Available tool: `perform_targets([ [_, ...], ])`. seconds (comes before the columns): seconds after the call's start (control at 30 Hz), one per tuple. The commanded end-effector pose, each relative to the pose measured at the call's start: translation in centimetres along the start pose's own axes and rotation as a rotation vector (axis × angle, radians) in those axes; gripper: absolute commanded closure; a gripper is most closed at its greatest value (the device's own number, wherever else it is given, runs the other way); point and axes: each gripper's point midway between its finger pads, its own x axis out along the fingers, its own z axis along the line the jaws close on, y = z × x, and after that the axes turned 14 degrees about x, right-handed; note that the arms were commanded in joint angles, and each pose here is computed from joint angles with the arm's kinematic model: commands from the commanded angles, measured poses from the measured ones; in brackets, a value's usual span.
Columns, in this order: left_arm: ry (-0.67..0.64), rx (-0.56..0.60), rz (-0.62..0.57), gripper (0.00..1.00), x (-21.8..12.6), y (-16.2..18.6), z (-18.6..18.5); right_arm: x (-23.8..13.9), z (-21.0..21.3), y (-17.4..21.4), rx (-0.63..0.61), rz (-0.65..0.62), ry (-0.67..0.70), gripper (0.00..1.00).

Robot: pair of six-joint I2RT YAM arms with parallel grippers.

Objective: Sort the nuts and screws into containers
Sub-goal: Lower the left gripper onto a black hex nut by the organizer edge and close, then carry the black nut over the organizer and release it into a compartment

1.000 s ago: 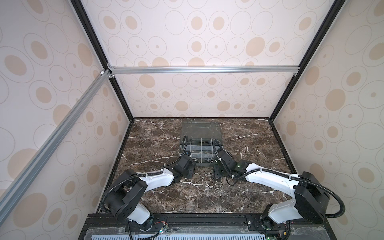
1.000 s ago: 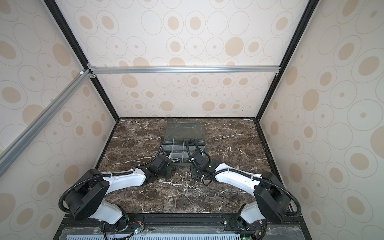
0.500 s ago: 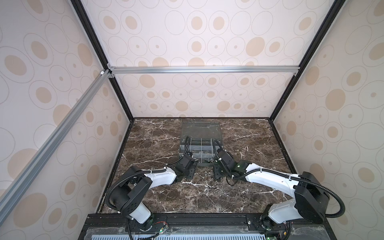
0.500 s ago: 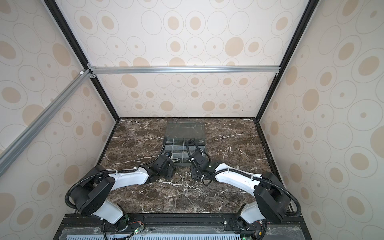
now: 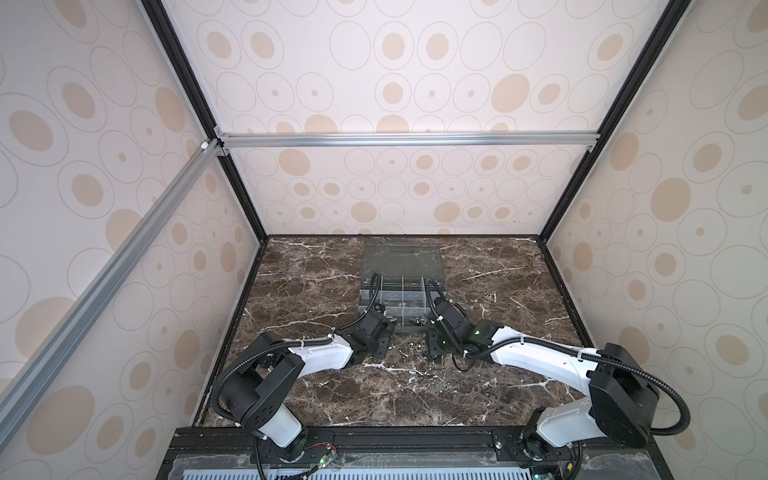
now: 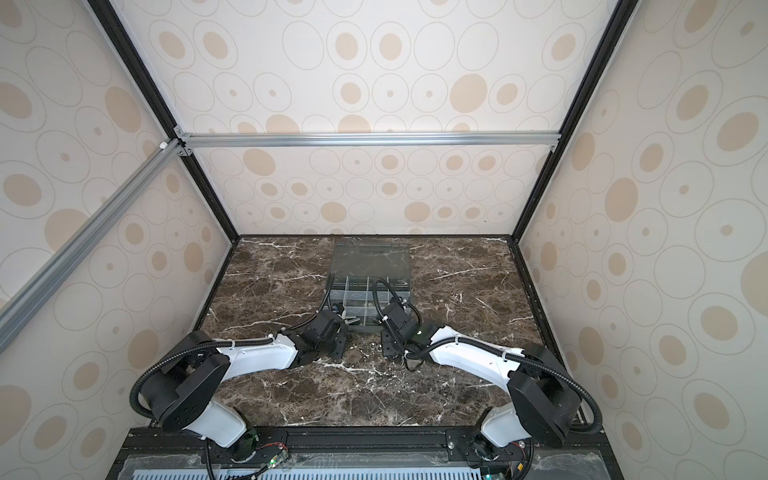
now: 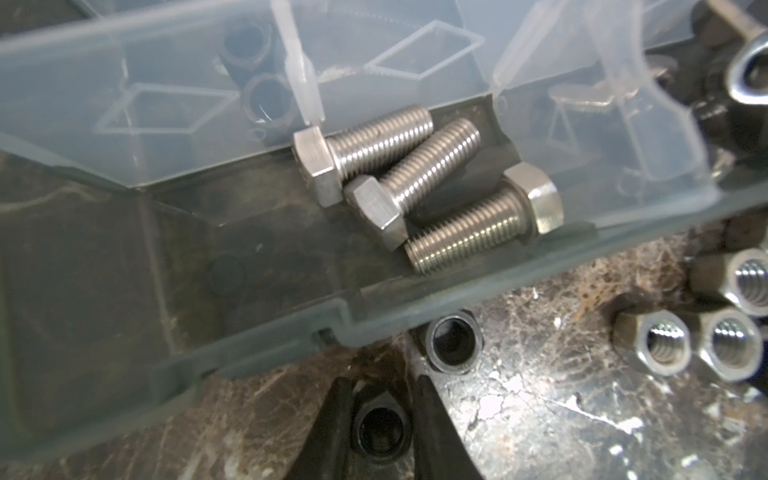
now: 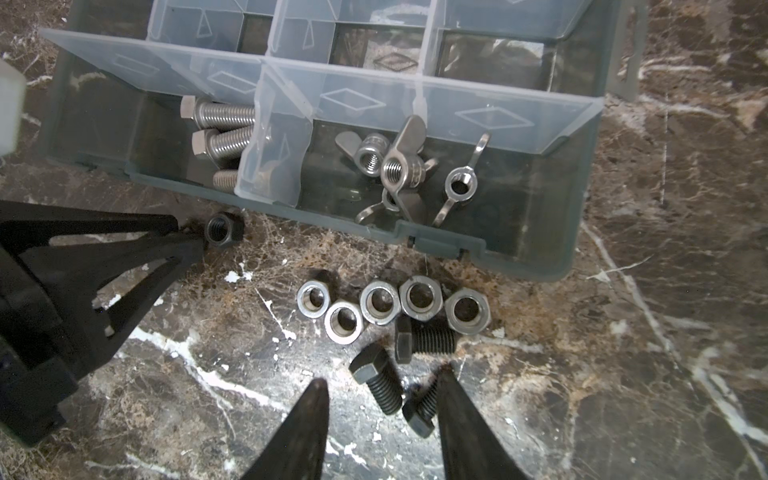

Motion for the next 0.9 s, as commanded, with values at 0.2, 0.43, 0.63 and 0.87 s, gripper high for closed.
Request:
perform_targets([
  [0.2,-0.009,0.006,-0.005,0.79,-0.9,-0.3,0.1,-0.5,0.2,-0.2,0.003,-0.010,-0.008,0.54],
  [0.43,0.018,-0.027,-0.110,0.80,-3.2,-2.8,0.0,-0.9,0.3,-0.4,-0.015,0.003,0.013,0.54],
  [0.63,0.043,-0.038,-0.167,0.81,-4.9,-4.9,-0.2,-1.6,-0.3,-0.4,0.000,-0.016,0.015,0.54],
  [0.87,0.031,-0.066,-0.265,0.81,-7.1,-8.4,0.8,-1.8,-0.7,-0.4,0.007,-0.039,0.007,0.54],
])
